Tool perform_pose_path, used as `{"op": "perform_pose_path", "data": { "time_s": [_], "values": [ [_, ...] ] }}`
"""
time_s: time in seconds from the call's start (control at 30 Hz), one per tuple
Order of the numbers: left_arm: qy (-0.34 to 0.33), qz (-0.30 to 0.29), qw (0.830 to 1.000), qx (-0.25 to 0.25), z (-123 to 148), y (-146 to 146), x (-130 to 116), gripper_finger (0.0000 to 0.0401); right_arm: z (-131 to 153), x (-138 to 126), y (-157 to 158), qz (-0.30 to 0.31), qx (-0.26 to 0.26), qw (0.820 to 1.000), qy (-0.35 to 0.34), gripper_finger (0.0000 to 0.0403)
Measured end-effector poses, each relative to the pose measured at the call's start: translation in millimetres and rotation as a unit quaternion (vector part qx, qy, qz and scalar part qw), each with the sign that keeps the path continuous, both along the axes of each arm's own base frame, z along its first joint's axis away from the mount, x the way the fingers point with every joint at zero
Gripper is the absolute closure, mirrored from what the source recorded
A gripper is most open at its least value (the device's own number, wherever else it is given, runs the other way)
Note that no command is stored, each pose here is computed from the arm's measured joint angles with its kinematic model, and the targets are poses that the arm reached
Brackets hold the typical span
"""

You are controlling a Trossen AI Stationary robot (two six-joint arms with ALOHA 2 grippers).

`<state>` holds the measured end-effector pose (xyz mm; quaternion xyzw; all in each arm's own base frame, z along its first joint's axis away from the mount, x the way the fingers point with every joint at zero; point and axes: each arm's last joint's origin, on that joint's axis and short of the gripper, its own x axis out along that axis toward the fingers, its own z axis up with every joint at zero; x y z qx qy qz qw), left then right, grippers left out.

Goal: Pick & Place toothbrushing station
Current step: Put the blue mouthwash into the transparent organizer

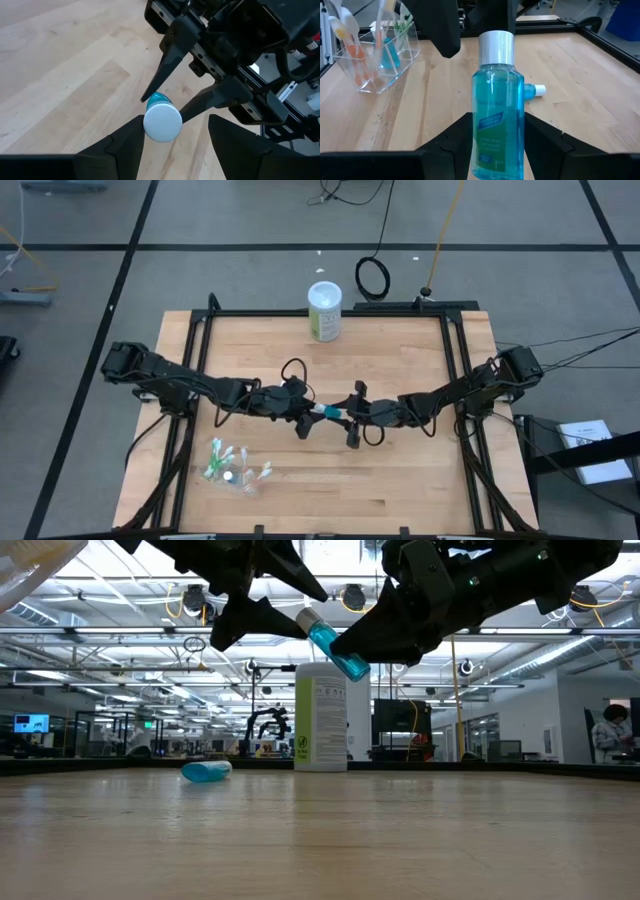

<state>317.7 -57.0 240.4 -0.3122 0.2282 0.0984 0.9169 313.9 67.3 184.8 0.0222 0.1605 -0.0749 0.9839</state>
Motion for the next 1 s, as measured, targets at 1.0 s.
{"op": "perform_pose_path", "data": {
  "time_s": [1.0],
  "values": [
    [0.009, -0.011, 1.000, -0.004, -1, 13, 2, 0.0196, -3, -2, 5, 0.019, -0.018, 1.000, 0.018, 0.0257]
  ]
}}
